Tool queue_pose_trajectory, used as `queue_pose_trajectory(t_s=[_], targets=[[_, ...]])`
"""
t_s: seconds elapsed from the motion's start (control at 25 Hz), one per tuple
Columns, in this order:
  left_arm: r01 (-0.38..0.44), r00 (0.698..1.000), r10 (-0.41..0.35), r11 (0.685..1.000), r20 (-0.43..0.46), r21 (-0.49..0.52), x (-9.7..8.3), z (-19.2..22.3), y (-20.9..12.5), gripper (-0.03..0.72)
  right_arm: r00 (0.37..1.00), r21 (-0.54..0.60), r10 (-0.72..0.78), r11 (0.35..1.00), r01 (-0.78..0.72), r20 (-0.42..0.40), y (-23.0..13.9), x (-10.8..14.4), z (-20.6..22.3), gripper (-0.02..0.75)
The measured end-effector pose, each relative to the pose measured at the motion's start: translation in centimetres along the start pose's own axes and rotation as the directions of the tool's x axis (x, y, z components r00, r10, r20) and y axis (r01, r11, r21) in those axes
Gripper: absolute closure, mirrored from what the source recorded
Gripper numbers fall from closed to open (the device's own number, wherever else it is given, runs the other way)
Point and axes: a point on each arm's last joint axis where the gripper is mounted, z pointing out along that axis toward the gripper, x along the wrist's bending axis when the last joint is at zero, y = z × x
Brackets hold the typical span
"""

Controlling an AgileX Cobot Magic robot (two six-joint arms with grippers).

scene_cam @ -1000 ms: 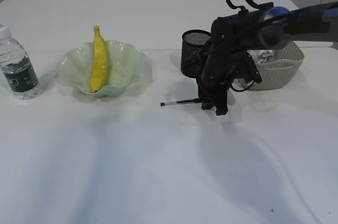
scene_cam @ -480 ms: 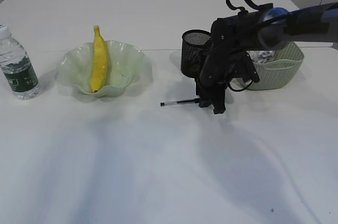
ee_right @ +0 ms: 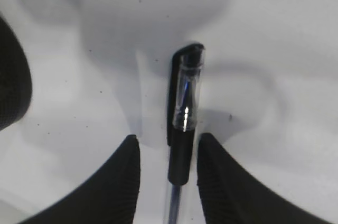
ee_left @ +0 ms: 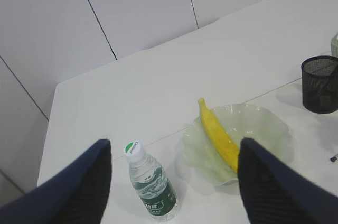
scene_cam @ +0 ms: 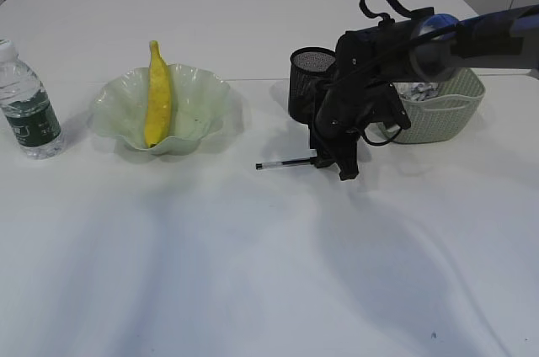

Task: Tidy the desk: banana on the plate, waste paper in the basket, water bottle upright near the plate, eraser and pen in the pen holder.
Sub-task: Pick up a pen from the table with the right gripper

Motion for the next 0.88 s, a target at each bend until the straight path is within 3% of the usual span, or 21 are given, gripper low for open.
queue_pose_trajectory(t_s=[0.88], targets=[[0.033,0.999,-0.033,0.999,0.013,0.003,-0.12,0.00,-0.03,0.160,0.994,0.021,0.053,0.998,-0.056,0.098,0.13,-0.71,-0.15,0.454]])
